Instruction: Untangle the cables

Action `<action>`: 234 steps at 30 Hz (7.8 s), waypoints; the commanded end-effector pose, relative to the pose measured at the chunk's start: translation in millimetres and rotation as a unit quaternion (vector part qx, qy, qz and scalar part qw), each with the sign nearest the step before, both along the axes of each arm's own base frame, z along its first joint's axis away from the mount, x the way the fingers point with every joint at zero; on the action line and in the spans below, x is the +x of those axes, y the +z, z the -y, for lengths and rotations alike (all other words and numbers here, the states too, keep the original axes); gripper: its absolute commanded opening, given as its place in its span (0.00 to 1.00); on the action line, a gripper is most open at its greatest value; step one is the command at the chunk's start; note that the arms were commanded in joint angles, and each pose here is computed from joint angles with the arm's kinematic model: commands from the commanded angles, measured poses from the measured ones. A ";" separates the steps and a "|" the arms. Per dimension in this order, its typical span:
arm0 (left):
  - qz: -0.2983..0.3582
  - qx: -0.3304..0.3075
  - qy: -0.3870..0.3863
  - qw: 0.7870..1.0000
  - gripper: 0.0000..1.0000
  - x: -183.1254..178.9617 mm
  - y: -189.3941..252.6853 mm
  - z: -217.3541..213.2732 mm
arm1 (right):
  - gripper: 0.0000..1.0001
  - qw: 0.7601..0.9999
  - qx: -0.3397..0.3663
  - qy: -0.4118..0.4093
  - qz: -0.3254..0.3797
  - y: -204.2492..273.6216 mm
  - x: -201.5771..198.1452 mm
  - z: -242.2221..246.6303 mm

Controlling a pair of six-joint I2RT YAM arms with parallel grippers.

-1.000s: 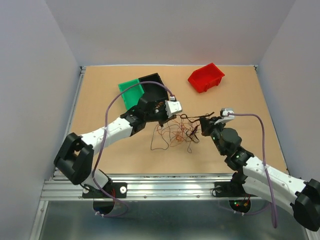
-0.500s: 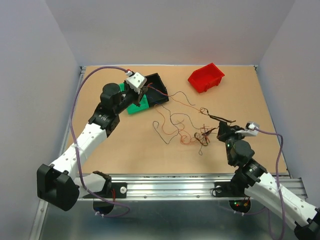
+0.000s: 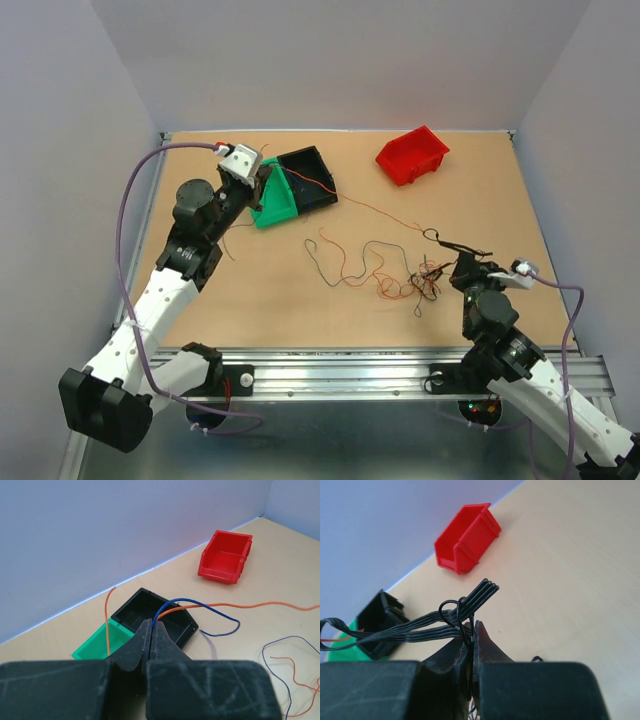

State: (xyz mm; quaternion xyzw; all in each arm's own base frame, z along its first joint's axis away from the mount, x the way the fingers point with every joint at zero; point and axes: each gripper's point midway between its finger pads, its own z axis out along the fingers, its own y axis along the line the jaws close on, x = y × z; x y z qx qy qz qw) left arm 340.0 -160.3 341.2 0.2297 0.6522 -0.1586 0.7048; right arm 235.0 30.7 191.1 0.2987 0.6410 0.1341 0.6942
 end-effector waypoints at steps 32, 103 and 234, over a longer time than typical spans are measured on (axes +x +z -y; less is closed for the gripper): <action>0.044 0.087 -0.288 0.953 0.00 -92.7 -30.5 121.8 | 0.01 0.993 -0.054 0.101 0.035 90.5 11.9 -40.4; -0.012 0.222 -0.263 0.939 0.13 -61.3 -113.7 170.9 | 0.01 0.836 -0.212 0.506 0.017 75.9 35.3 -249.2; 0.166 -0.066 -0.320 0.930 0.00 -140.2 269.5 108.1 | 0.45 0.806 -0.243 0.509 0.181 71.5 76.6 -306.4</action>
